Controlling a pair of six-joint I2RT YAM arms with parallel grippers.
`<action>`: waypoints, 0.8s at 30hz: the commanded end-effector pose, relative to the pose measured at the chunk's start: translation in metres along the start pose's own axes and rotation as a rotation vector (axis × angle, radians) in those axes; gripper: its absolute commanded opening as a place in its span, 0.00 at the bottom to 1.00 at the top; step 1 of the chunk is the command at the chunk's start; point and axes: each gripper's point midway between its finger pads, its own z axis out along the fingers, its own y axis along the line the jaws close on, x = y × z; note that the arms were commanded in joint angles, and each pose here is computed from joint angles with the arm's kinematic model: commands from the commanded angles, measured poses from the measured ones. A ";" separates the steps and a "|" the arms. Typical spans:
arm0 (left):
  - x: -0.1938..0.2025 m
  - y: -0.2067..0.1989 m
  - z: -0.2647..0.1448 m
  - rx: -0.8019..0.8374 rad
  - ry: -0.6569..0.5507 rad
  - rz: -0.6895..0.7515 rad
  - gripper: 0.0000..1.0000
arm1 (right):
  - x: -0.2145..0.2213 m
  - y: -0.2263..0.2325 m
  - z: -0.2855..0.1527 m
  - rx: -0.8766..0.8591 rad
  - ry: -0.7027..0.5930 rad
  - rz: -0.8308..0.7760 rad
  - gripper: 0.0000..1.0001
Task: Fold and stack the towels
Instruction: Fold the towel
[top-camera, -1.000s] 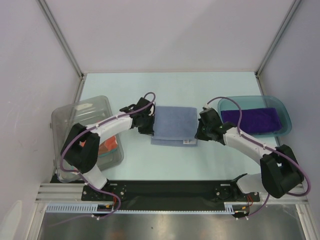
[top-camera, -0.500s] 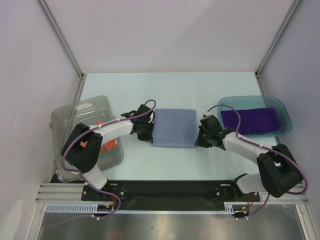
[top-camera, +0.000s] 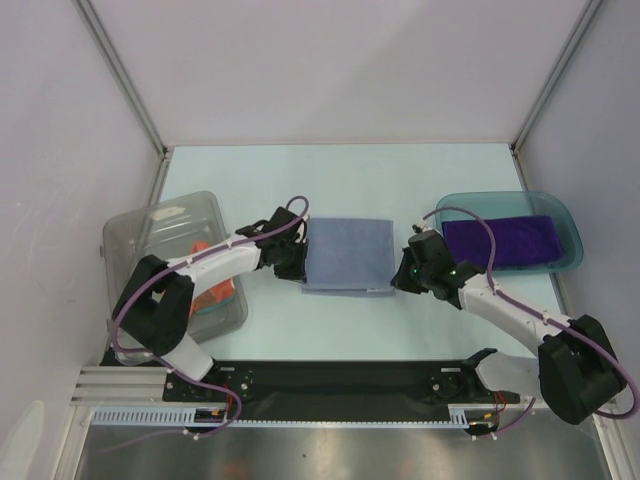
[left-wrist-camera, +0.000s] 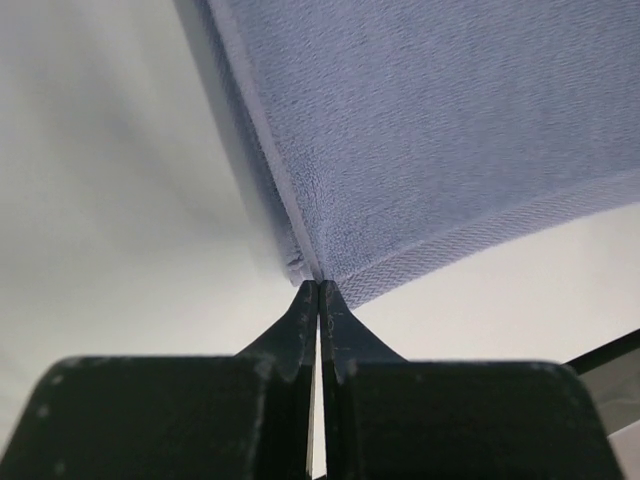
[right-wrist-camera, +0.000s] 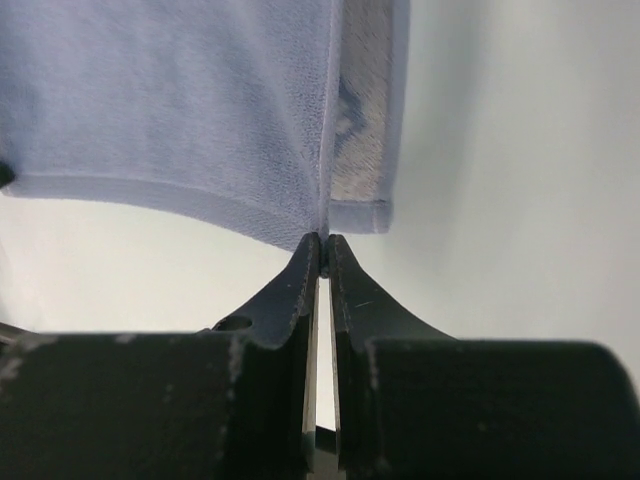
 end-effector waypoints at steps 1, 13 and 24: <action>0.018 0.003 0.008 0.007 0.030 -0.013 0.00 | 0.025 -0.019 0.010 0.047 0.046 0.015 0.00; 0.029 0.020 0.024 -0.060 0.064 -0.004 0.00 | 0.040 -0.029 0.026 0.069 0.080 0.021 0.00; 0.009 0.016 -0.002 -0.092 0.034 0.023 0.32 | 0.029 -0.033 0.004 0.120 0.050 0.033 0.32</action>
